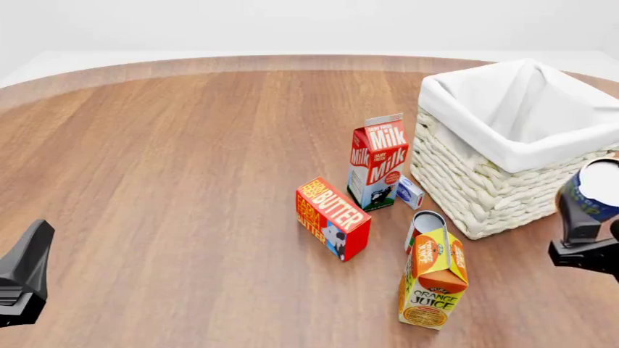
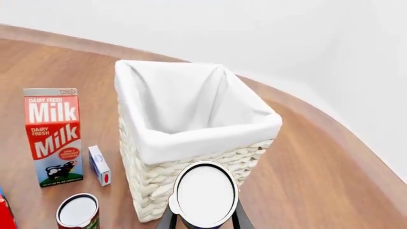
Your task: Pick up the alphabet soup, and put it in the basket.
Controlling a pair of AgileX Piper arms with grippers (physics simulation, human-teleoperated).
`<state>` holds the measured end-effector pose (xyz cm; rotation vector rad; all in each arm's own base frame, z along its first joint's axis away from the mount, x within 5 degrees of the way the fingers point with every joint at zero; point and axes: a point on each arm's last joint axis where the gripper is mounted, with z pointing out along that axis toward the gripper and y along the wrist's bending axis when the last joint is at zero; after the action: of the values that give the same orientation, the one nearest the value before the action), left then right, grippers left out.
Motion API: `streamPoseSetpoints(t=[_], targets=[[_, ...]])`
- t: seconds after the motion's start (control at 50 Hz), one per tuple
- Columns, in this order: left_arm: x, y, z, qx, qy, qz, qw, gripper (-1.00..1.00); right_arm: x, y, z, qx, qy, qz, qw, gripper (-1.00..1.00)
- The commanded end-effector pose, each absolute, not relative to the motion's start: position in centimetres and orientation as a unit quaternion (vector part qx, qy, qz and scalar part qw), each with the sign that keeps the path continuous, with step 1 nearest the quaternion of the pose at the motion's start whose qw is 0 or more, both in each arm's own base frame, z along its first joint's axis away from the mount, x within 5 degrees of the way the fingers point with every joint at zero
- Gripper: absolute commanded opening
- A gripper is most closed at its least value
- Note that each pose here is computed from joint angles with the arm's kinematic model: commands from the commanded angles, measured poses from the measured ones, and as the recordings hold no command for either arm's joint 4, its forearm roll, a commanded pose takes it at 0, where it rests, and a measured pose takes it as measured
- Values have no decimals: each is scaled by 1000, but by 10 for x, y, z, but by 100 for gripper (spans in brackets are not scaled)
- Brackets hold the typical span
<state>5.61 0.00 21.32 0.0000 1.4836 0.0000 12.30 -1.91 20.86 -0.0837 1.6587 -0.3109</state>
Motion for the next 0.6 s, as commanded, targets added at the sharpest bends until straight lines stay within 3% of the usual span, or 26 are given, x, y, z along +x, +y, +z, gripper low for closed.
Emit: streamPoseSetpoints(t=[0.02,0.6], targets=[[56,0,213,0,676,0,737,100,126,-19,223,-36,719,-135,681,-100],[56,0,213,0,676,0,737,100,136,-18,258,-39,683,-135,716,-100]])
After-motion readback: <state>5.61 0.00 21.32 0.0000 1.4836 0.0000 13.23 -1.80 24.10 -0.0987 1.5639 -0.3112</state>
